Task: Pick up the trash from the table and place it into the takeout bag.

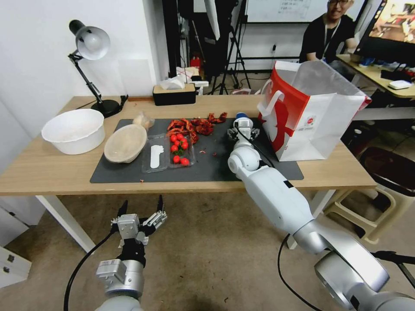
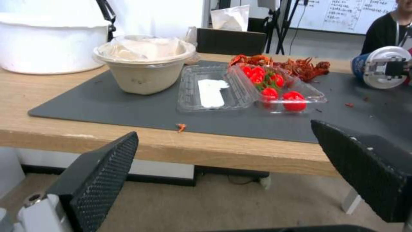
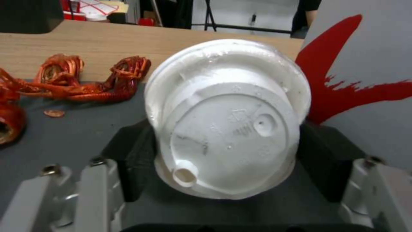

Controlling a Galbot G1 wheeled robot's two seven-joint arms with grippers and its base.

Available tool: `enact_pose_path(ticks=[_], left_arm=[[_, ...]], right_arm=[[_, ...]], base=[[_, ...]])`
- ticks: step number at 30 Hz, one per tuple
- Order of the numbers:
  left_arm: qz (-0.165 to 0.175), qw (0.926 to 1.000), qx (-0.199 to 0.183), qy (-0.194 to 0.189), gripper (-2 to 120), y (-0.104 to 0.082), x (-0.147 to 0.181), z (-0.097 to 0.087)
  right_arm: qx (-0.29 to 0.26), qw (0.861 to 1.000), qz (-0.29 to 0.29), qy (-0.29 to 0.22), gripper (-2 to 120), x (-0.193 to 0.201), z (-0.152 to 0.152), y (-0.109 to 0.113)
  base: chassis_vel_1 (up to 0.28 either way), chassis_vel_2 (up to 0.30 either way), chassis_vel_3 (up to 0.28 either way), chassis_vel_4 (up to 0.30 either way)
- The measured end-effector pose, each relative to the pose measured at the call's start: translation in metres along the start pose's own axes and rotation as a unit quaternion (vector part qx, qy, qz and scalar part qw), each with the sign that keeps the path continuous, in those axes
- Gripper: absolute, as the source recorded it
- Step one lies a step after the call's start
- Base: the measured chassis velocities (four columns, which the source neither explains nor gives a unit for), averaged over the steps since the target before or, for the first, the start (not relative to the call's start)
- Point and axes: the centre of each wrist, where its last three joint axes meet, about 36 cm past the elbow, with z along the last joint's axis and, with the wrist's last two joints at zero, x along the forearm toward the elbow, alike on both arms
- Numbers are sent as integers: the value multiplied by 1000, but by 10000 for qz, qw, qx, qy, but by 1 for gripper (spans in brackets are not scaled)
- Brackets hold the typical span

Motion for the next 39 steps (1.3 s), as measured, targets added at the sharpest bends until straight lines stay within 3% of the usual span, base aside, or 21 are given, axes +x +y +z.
enact_pose_path(ticks=[7,14,23,25,26,28,31,39], left_arm=[[6,10000,-8,0,100,0,0,0],[14,10000,-16,-7,100,-3,0,0],[-8,10000,-55,2,100,-3,2,1],[-9,10000,-66,-17,100,-3,2,0],[-9,10000,-66,-17,100,-3,2,0],[-17,10000,-72,-33,100,-3,3,-1],[-19,10000,-74,-44,100,-3,3,-1],[-8,10000,-60,-50,100,-3,3,0]], right_arm=[[96,9988,-241,-425,61,21,-2,-16],[3,9914,-692,-1113,61,77,-39,-44],[-431,9841,-1202,-1233,61,133,-79,-64],[-620,9735,-1345,-1742,61,154,-97,-82],[-620,9735,-1345,-1742,61,154,-97,-82],[-689,9668,-1110,-2197,61,161,-114,-104],[-712,9650,-874,-2369,61,165,-127,-121],[-585,9709,75,-2320,61,157,-150,-170]], base=[[0,0,0,0],[0,0,0,0],[0,0,0,0],[0,0,0,0],[0,0,0,0],[0,0,0,0],[0,0,0,0],[0,0,0,0]])
